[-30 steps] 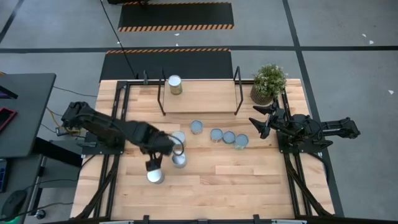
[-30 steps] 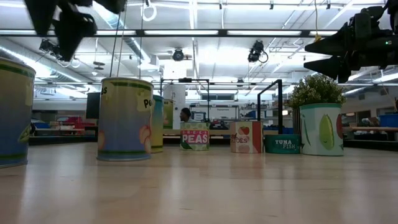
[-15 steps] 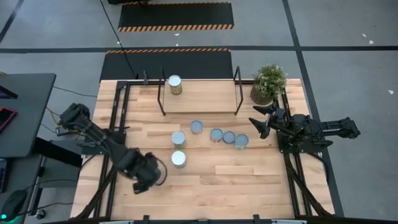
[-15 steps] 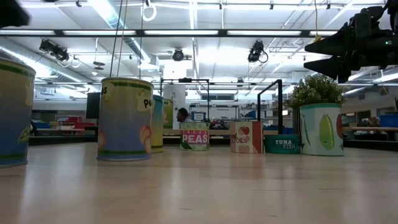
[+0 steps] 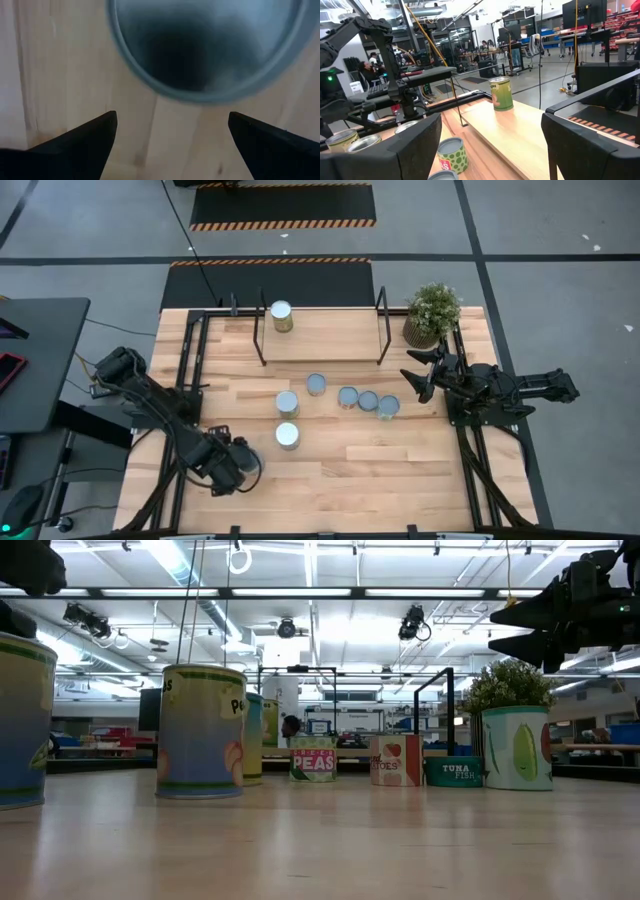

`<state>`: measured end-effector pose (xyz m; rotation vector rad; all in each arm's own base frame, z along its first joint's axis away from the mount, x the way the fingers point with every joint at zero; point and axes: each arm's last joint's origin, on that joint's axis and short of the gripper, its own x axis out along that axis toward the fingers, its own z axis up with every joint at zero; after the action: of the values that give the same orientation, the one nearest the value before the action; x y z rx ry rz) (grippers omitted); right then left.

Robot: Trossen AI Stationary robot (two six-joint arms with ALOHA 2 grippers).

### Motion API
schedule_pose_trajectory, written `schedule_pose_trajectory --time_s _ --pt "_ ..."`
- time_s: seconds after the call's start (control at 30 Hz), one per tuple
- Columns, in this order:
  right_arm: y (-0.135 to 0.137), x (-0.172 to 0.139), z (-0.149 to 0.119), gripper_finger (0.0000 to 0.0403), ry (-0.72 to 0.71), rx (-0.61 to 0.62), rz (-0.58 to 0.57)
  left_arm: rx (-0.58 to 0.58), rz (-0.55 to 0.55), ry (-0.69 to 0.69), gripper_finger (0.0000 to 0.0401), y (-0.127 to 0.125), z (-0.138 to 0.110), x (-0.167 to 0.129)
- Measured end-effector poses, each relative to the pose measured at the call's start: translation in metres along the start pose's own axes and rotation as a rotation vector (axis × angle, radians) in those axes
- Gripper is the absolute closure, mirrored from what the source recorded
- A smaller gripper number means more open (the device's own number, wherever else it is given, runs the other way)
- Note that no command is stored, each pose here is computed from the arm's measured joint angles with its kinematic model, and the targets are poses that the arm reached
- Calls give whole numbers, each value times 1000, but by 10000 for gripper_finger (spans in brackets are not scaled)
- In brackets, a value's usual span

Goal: Pick and place cans onto a shelf
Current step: Put the canned peas on the shelf

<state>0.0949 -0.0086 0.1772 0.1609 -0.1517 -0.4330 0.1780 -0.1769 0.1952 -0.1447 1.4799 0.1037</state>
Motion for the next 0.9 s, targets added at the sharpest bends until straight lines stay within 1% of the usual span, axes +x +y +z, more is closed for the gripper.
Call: schedule_pose_trajectory --time_s 0.1,0.27,0.37,0.7,0.9 --pt "0 0 0 53 0 0 0 3 -18 -54 13 -1 1 6" --pt "0 0 0 53 0 0 1 80 -82 -145 13 -8 8 7" --pt "0 0 0 53 0 0 0 90 -90 -205 13 -10 13 6" --pt "0 0 0 53 0 0 0 9 -104 -214 13 -2 26 7" --pt "0 0 0 53 0 0 1 -21 -153 -250 18 -1 37 6"
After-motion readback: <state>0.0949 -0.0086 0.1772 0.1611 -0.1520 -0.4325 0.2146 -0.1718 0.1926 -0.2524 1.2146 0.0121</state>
